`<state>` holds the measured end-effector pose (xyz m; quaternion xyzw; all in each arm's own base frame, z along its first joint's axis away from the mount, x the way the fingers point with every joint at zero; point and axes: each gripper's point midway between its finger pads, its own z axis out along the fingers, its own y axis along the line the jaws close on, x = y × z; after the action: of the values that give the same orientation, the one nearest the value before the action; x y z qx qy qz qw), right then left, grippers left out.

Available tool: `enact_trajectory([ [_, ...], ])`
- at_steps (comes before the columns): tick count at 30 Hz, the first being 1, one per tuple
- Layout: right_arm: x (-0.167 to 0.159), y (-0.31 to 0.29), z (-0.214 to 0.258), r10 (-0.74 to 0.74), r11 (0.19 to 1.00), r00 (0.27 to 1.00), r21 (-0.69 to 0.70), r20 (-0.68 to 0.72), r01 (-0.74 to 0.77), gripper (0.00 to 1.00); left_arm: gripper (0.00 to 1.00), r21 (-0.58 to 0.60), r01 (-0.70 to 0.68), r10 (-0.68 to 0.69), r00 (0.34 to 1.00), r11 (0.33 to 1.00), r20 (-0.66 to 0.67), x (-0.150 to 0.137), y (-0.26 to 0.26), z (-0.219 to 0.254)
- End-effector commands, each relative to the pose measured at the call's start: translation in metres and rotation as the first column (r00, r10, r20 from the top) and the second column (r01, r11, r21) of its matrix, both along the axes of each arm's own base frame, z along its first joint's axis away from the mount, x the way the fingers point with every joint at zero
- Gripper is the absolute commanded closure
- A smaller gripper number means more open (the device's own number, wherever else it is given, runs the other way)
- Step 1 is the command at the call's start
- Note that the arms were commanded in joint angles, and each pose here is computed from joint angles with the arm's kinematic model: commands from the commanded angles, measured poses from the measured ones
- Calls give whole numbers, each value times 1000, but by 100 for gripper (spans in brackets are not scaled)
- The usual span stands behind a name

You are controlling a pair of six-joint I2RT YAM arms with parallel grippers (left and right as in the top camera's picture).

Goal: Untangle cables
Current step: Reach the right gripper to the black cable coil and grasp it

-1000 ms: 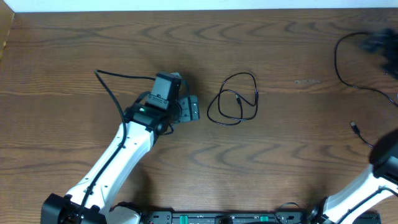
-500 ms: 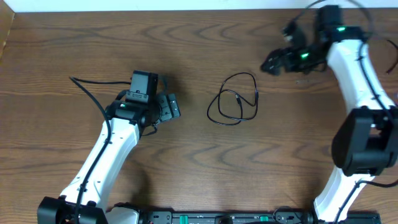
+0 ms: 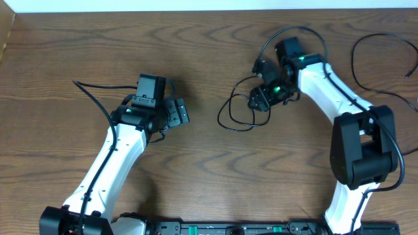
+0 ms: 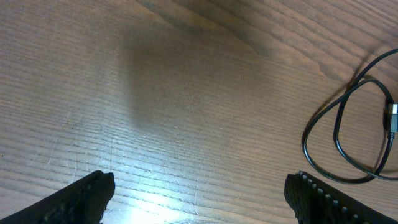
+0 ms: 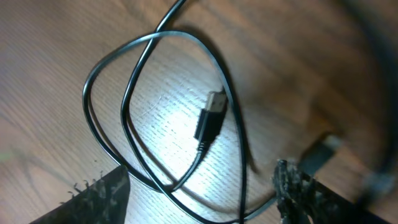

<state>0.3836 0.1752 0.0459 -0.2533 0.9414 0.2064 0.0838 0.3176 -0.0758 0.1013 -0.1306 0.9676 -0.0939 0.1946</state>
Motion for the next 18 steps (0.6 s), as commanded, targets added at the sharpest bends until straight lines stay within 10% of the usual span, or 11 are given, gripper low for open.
enact_trajectory([
  [1, -6, 6, 1, 35, 999, 999, -40, 25, -34, 32, 7, 6, -15, 15, 1000, 1000, -5, -1, 3, -2],
  [12, -25, 6, -30, 13, 977, 1000, -214, 18, -9, 44, 7, 6, -15, 15, 1000, 1000, -5, -1, 3, -2],
  [18, -17, -5, -40, -164, 949, 985, -265, 51, 172, 75, 7, 6, -15, 15, 1000, 1000, -6, -1, 3, -2],
])
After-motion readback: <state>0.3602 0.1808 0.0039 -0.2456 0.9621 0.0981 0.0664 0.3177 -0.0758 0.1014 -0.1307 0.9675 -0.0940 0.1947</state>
